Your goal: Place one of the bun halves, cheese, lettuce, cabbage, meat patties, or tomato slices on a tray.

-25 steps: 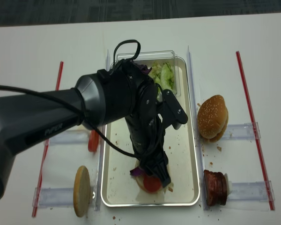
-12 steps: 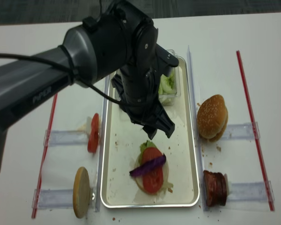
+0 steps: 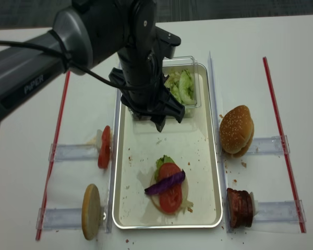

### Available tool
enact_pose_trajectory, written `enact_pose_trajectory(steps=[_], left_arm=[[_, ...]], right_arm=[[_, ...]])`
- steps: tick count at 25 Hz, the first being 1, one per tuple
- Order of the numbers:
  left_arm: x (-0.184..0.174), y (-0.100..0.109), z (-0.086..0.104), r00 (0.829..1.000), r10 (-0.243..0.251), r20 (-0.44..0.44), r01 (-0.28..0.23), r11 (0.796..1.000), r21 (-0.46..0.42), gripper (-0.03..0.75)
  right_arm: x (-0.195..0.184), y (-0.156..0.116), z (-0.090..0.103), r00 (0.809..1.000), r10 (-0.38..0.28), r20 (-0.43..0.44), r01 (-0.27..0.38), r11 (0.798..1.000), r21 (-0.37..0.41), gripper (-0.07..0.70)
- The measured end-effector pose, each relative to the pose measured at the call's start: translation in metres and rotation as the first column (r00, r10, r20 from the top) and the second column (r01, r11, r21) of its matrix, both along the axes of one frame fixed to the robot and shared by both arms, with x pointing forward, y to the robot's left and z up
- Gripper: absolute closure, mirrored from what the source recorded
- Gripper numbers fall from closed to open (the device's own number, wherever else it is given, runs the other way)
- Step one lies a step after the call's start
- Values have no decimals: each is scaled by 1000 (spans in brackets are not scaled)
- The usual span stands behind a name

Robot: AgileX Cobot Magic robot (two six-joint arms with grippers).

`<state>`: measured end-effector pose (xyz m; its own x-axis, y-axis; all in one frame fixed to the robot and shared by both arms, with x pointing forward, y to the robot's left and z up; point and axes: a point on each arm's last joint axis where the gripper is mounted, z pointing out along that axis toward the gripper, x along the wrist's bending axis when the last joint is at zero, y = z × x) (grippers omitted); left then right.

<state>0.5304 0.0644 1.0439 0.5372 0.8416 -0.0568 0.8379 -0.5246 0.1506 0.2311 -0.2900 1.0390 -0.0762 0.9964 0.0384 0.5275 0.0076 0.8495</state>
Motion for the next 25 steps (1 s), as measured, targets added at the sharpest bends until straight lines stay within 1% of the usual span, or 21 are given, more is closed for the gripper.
enact_pose_trajectory(steps=[8, 15, 20, 22, 25], left_arm=[[14, 18, 0, 998, 61, 0, -61, 998, 0, 320], [31, 45, 0, 992, 122, 2, -122, 992, 3, 320], [49, 78, 0, 980, 199, 5, -199, 980, 6, 320], [55, 94, 0, 972, 234, 6, -234, 972, 6, 320], [64, 121, 4, 955, 295, 16, -295, 955, 2, 320]], right_arm=[[0, 0, 0, 1000, 0, 0, 0, 1000, 0, 215], [0, 0, 0, 1000, 0, 0, 0, 1000, 0, 215], [0, 0, 0, 1000, 0, 0, 0, 1000, 0, 215], [0, 0, 0, 1000, 0, 0, 0, 1000, 0, 215], [0, 0, 0, 1000, 0, 0, 0, 1000, 0, 215]])
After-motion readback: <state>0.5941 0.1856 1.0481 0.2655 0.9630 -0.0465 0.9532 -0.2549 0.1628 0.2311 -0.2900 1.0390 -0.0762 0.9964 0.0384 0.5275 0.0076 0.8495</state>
